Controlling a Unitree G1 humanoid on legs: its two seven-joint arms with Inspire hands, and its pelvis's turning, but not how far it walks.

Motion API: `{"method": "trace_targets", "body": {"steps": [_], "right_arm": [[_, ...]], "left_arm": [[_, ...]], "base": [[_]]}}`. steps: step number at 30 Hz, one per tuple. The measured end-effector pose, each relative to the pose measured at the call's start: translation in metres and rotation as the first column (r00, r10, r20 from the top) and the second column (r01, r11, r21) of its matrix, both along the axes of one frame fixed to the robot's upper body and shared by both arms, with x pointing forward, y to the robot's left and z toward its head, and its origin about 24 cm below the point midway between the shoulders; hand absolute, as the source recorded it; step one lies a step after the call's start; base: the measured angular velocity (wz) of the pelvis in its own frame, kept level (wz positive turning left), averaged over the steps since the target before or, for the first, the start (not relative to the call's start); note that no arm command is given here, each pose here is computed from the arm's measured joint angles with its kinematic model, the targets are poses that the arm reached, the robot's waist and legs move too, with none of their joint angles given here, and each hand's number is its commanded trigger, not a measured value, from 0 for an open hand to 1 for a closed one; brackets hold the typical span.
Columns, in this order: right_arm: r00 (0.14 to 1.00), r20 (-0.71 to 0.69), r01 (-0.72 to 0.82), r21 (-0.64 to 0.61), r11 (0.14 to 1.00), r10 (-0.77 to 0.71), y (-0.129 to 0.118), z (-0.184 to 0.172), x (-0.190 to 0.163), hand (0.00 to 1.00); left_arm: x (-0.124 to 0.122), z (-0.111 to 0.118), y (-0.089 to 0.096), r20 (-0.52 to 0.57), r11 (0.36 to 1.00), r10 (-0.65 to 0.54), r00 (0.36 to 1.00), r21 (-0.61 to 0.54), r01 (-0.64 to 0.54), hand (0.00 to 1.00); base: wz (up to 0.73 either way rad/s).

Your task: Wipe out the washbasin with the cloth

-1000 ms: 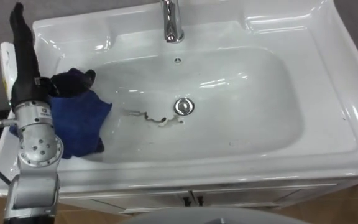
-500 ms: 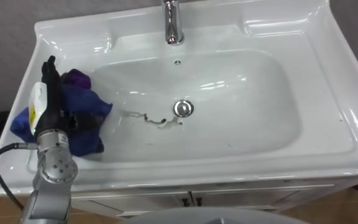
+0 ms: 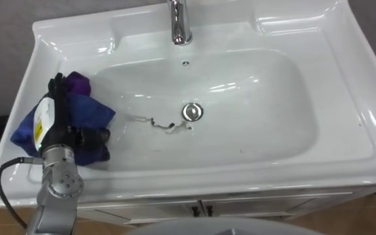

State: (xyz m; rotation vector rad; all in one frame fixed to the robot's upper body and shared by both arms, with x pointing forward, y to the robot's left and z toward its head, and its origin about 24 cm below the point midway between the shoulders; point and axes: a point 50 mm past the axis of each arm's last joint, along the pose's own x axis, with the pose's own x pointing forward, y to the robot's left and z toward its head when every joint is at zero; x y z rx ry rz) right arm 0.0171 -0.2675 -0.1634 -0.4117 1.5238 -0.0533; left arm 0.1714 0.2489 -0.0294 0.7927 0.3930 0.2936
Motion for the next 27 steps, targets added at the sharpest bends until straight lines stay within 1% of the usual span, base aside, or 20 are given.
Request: {"method": "trace_targets", "body": {"steps": [3, 5, 11, 12, 17, 21, 22, 23, 24, 25, 27], "right_arm": [[1.0, -0.014, 0.001, -0.005, 1.0, -0.001, 0.0, 0.0, -0.002, 0.0], [1.0, -0.021, 0.002, -0.006, 1.0, -0.002, -0.001, 0.0, -0.002, 0.0], [0.999, -0.044, 0.011, -0.009, 1.0, -0.012, -0.001, 0.0, -0.007, 0.0], [0.999, -0.045, 0.013, -0.01, 1.0, -0.013, -0.001, 0.0, -0.008, 0.0], [0.997, -0.07, 0.022, -0.024, 0.999, -0.023, -0.002, 0.001, -0.01, 0.0], [0.996, -0.081, 0.022, -0.03, 0.999, -0.024, -0.004, 0.001, -0.011, 0.0], [0.996, -0.083, 0.019, -0.031, 0.999, -0.022, -0.004, 0.001, -0.011, 0.0], [0.996, -0.085, 0.019, -0.032, 0.999, -0.022, -0.004, 0.001, -0.011, 0.0], [0.996, -0.091, 0.024, -0.034, 0.999, -0.027, -0.004, 0.001, -0.012, 0.0], [0.995, -0.097, 0.026, -0.038, 0.999, -0.029, -0.004, 0.001, -0.014, 0.0], [0.994, -0.109, 0.029, -0.044, 0.999, -0.033, -0.005, 0.002, -0.017, 0.0]], "left_arm": [[-0.003, -0.007, 0.002, -0.03, 0.999, 0.001, 1.0, 0.039, 0.0, 0.0], [-0.004, -0.008, 0.001, -0.035, 0.999, -0.001, 0.999, 0.049, 0.003, 0.0], [-0.006, -0.012, 0.001, -0.086, 0.992, -0.023, 0.996, 0.125, 0.034, 0.0], [-0.006, -0.012, 0.001, -0.097, 0.987, -0.028, 0.995, 0.152, 0.043, 0.0], [-0.008, -0.014, 0.002, -0.116, 0.986, -0.013, 0.993, 0.164, 0.032, 0.0], [-0.012, -0.022, 0.005, -0.155, 0.986, 0.001, 0.988, 0.167, 0.025, 0.0], [-0.011, -0.024, 0.005, -0.159, 0.985, 0.004, 0.987, 0.17, 0.023, 0.04], [-0.011, -0.024, 0.005, -0.16, 0.985, 0.006, 0.987, 0.171, 0.022, 0.34], [-0.011, -0.025, 0.005, -0.166, 0.983, 0.005, 0.986, 0.181, 0.026, 0.71], [-0.012, -0.026, 0.006, -0.172, 0.982, 0.005, 0.985, 0.189, 0.028, 1.0], [-0.013, -0.027, 0.006, -0.176, 0.979, 0.007, 0.984, 0.201, 0.029, 1.0]], "base": [[-0.06], [-0.06], [-0.07], [-0.04], [-0.01], [-0.02], [-0.03], [-0.05], [-0.08], [-0.1], [-0.12]]}}
